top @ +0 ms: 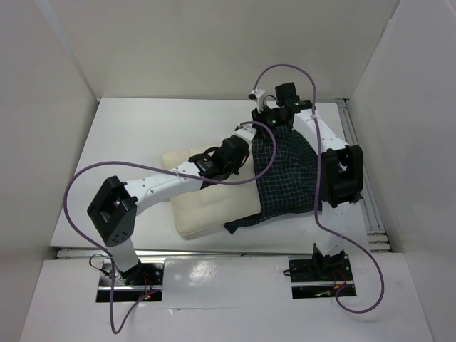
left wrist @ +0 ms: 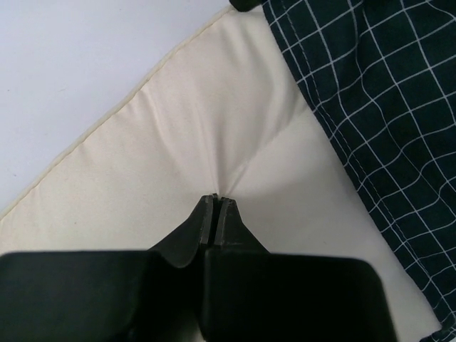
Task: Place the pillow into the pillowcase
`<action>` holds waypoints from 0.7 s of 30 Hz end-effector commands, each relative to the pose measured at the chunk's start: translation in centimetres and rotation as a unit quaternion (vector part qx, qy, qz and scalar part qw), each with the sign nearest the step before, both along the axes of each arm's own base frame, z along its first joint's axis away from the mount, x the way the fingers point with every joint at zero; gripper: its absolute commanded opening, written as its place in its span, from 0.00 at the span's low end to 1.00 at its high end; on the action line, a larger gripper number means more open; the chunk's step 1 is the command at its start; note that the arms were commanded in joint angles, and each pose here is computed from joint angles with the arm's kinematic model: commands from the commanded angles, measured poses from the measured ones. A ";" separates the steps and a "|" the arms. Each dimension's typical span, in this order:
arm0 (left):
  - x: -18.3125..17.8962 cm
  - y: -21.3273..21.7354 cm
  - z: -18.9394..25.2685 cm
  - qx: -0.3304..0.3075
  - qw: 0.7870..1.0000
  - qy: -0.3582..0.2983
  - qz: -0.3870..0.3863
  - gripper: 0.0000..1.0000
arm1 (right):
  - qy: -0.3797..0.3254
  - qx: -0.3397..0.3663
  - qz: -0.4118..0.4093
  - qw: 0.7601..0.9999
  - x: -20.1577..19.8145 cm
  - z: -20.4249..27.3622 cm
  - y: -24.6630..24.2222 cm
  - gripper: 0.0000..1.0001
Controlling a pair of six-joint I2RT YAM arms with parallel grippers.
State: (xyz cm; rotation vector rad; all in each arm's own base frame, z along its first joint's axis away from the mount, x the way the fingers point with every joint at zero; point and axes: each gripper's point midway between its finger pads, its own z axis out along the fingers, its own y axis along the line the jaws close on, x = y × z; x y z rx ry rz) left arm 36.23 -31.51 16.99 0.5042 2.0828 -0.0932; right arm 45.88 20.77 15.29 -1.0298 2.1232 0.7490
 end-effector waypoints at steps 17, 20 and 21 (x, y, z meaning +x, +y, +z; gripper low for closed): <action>6.0 -3.2 14.6 -0.134 0.976 -0.172 0.016 0.00 | -0.041 0.202 0.083 0.975 -5.1 12.3 11.9 0.00; 7.0 -1.9 17.0 -0.151 0.968 -0.195 0.038 0.00 | -0.007 0.220 0.095 0.971 -6.0 11.9 12.3 0.00; 7.0 -1.9 17.0 -0.151 0.968 -0.195 0.039 0.00 | -0.004 0.234 0.113 0.966 -6.5 12.5 12.6 0.00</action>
